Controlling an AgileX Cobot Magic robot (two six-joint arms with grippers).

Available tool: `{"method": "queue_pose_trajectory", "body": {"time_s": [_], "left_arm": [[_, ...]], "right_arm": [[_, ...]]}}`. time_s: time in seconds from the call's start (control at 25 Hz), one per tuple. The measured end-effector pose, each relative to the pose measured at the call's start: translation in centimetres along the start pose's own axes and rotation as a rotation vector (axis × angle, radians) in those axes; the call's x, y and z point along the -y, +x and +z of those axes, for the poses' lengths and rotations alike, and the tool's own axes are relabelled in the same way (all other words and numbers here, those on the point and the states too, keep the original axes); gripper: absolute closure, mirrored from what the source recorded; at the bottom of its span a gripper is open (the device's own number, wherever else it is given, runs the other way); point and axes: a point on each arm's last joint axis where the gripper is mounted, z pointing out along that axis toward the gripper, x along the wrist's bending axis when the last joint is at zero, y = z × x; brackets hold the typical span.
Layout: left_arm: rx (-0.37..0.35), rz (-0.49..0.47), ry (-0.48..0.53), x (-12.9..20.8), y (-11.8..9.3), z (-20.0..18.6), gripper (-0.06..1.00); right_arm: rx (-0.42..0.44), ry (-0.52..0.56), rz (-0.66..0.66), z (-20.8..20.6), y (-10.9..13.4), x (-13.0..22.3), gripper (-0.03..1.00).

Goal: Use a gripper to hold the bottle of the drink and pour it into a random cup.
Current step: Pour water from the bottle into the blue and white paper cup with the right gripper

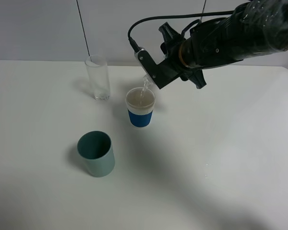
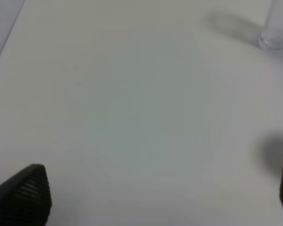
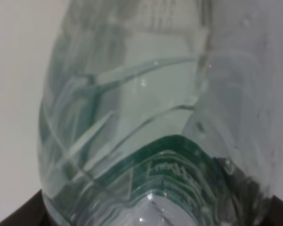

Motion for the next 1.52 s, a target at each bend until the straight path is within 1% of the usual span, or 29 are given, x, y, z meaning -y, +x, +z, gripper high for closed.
{"method": "queue_pose_trajectory", "body": {"time_s": [0.52,1.08,1.52], "left_arm": [[0.000,0.000,0.000,0.00,0.00,0.00,-0.04],[0.000,0.000,0.000,0.00,0.00,0.00,-0.04],[-0.002,0.001,0.000,0.00,0.02,0.00,-0.04]], "right_arm": [[0.000,0.001,-0.051,0.00,0.00,0.01,0.42],[0.020,0.013,-0.104,0.00,-0.18,0.12,0.42],[0.014,0.040,-0.103,0.00,-0.14,0.37,0.42]]}}
